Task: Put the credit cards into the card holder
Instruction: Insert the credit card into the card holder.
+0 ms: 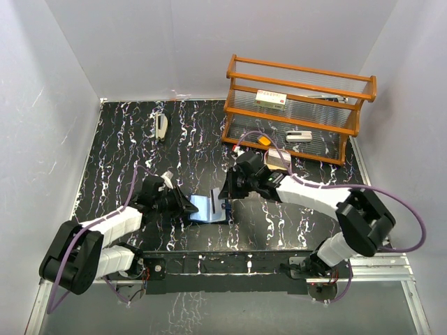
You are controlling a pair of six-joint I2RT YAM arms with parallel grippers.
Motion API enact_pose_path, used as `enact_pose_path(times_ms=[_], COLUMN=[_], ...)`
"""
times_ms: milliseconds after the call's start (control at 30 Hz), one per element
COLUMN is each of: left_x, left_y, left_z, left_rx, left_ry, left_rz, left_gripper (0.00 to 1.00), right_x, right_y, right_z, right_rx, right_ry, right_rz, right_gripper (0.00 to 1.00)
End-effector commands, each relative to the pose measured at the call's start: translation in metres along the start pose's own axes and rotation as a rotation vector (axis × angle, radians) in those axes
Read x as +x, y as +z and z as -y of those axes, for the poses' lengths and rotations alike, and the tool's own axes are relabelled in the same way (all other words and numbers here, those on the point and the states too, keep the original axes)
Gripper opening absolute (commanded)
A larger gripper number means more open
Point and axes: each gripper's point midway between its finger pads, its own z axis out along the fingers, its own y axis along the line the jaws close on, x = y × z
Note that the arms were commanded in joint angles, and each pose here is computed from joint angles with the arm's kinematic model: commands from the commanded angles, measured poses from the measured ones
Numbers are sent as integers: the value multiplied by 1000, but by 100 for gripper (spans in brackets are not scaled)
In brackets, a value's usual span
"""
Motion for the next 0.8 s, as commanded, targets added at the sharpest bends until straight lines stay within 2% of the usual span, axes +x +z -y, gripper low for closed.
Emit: enact_pose_path(times_ms=[0,167,367,600,767], left_x=[-1,-4,-4,2,2], left_y=[-4,-10,-14,-9,-9], left_z=[-6,-14,-24,-28,-28], left_rx=[-49,-117,-169,-158,-155], left_ry=[32,60,70,58,64], left_rz=[4,13,26,0,3], left_gripper=[27,32,33,2,0], right_x=[1,20,29,29,21], right_y=[17,27,27,24,21], right_z=[-4,33,56,55,30], right_rx=[-37,90,143,113,13], right_ry=[23,12,25,36,60], right_rz=[-12,-60,-80,-91,-85], right_gripper=[0,0,0,0,0])
